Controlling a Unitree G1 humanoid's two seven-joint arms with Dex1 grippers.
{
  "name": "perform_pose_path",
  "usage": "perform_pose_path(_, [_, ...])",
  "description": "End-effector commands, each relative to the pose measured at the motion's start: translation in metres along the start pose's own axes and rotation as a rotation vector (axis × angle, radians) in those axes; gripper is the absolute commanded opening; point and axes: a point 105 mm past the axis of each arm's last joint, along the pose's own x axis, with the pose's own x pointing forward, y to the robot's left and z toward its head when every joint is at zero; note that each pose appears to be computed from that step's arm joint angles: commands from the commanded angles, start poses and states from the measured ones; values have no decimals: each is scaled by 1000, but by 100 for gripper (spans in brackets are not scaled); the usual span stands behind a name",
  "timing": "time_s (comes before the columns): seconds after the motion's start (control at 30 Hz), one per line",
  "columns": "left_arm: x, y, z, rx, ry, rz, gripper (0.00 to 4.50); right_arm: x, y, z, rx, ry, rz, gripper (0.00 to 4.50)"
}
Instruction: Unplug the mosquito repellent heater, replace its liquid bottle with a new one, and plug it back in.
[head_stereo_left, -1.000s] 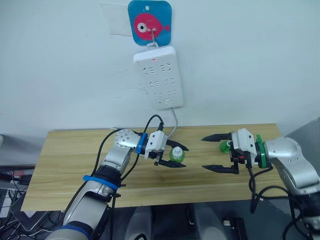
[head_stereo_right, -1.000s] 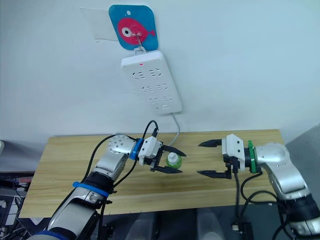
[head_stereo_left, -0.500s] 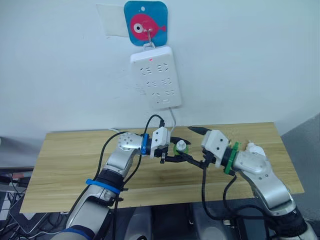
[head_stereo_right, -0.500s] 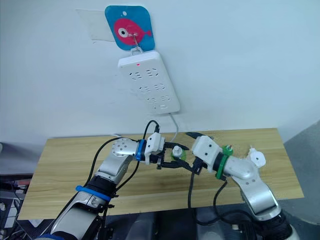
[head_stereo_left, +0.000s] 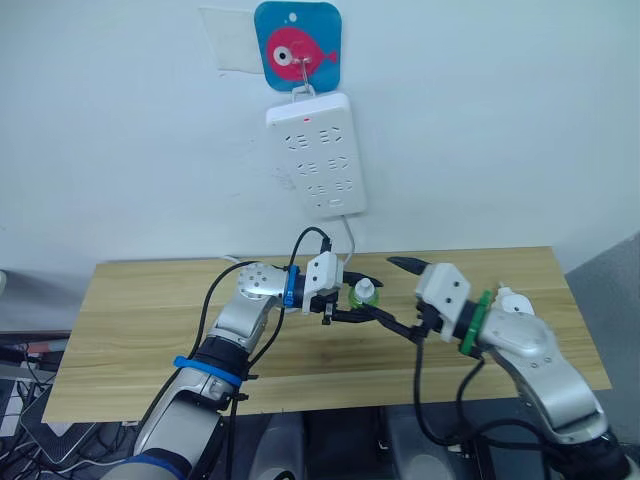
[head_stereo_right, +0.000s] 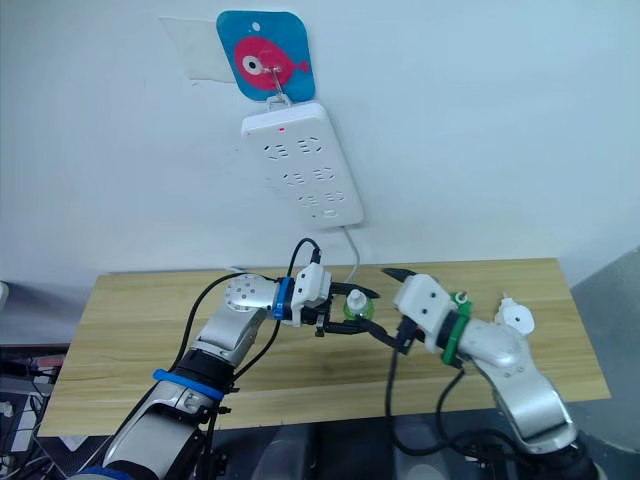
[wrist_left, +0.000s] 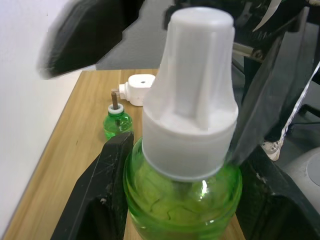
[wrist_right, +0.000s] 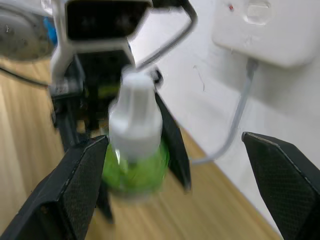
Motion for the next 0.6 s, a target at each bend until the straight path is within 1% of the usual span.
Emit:
perform_pose_path(0.03, [0,-1,8,29,-21,-16,227,-18,-10,10,-16,-25,-17,447])
perform_pose_path(0.17, [-1,0,7,28,-18,-18,227,-21,5,16,17,-49,87,447])
perform_pose_path(0.3, [2,2,9,33,-25,-17,227,-8,23,26,14,-91,153,447])
perform_pose_path(0.4, [3,2,9,33,-28,-17,227,10,30,32,14,-122,157,447])
perform_pose_path(0.5, [3,2,9,32,-27,-18,227,27,32,35,24,-140,133,447])
perform_pose_path(0.6, [4,2,9,32,-29,-19,227,39,29,29,16,-125,85,447])
